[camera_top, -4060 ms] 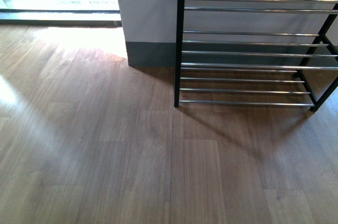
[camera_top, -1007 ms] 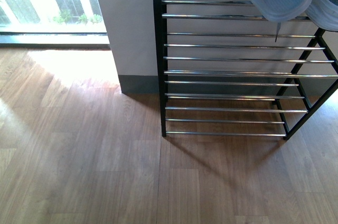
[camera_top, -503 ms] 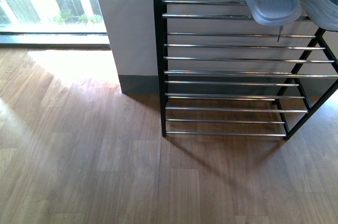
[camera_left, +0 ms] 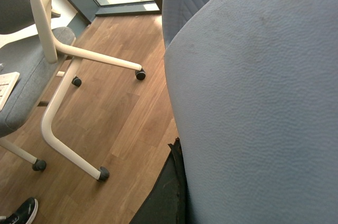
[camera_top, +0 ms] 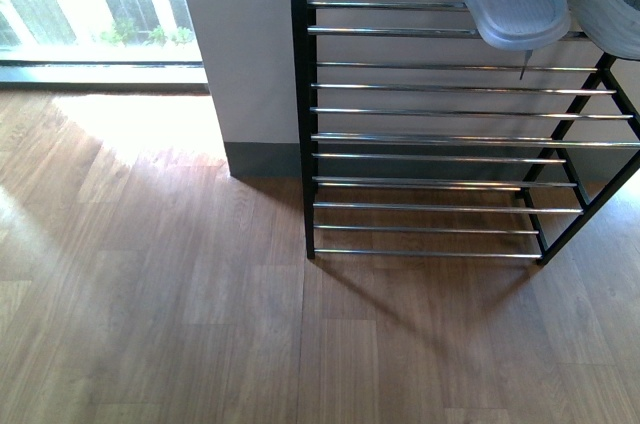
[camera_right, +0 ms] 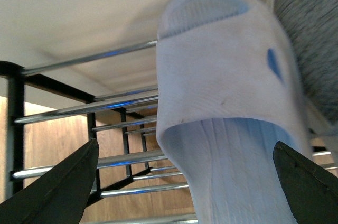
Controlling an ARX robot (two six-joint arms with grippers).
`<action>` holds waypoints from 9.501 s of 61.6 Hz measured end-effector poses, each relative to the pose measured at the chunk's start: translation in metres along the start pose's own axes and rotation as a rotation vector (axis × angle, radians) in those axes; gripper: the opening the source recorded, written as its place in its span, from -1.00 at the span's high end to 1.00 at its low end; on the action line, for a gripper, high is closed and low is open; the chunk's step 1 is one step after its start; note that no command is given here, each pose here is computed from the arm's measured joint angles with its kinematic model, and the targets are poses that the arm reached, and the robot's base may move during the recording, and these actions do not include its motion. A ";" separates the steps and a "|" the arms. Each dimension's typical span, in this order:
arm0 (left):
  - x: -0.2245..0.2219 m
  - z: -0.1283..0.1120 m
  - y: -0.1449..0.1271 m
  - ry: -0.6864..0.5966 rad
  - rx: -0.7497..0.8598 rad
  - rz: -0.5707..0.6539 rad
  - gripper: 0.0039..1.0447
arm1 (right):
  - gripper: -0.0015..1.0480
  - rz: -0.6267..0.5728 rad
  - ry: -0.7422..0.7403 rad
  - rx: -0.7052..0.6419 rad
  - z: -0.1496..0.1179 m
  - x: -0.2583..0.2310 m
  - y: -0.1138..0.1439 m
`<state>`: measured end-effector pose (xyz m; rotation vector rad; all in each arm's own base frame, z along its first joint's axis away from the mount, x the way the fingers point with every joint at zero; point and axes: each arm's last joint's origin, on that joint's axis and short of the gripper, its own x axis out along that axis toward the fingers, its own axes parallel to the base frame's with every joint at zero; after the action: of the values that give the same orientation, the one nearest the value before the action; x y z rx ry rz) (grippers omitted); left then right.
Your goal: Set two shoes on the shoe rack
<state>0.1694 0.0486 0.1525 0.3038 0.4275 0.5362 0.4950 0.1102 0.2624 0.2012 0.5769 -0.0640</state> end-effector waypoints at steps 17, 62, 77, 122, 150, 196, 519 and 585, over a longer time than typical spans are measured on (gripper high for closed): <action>0.000 0.000 0.000 0.000 0.000 0.000 0.97 | -0.01 0.097 -0.601 -0.150 -0.037 -0.060 -0.045; 0.000 0.000 0.000 0.000 0.000 0.000 0.97 | 0.97 0.067 -0.565 -0.200 -0.186 -0.174 -0.138; 0.000 0.000 0.000 0.000 0.000 0.000 0.97 | 0.97 0.062 -0.567 -0.198 -0.205 -0.196 -0.156; 0.000 0.000 0.000 0.000 0.000 0.000 0.97 | 0.97 0.066 -0.576 -0.198 -0.245 -0.243 -0.165; 0.000 0.000 0.000 0.000 0.000 0.000 0.97 | 0.97 0.068 -0.594 -0.198 -0.249 -0.260 -0.166; 0.000 0.000 0.000 0.000 0.000 0.000 0.97 | 0.97 0.068 -0.597 -0.198 -0.258 -0.274 -0.168; -0.075 -0.001 -0.010 -0.443 -0.305 -0.537 0.98 | -0.82 0.065 -0.591 -0.198 -0.266 -0.282 -0.170; -0.087 -0.013 -0.004 -0.426 -0.301 -0.538 -0.23 | -0.82 0.065 -0.591 -0.198 -0.266 -0.282 -0.170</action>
<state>0.0978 -0.0002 0.1670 0.0017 0.0021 -0.0023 0.0968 0.0001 0.1697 0.0029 -0.0139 -0.0011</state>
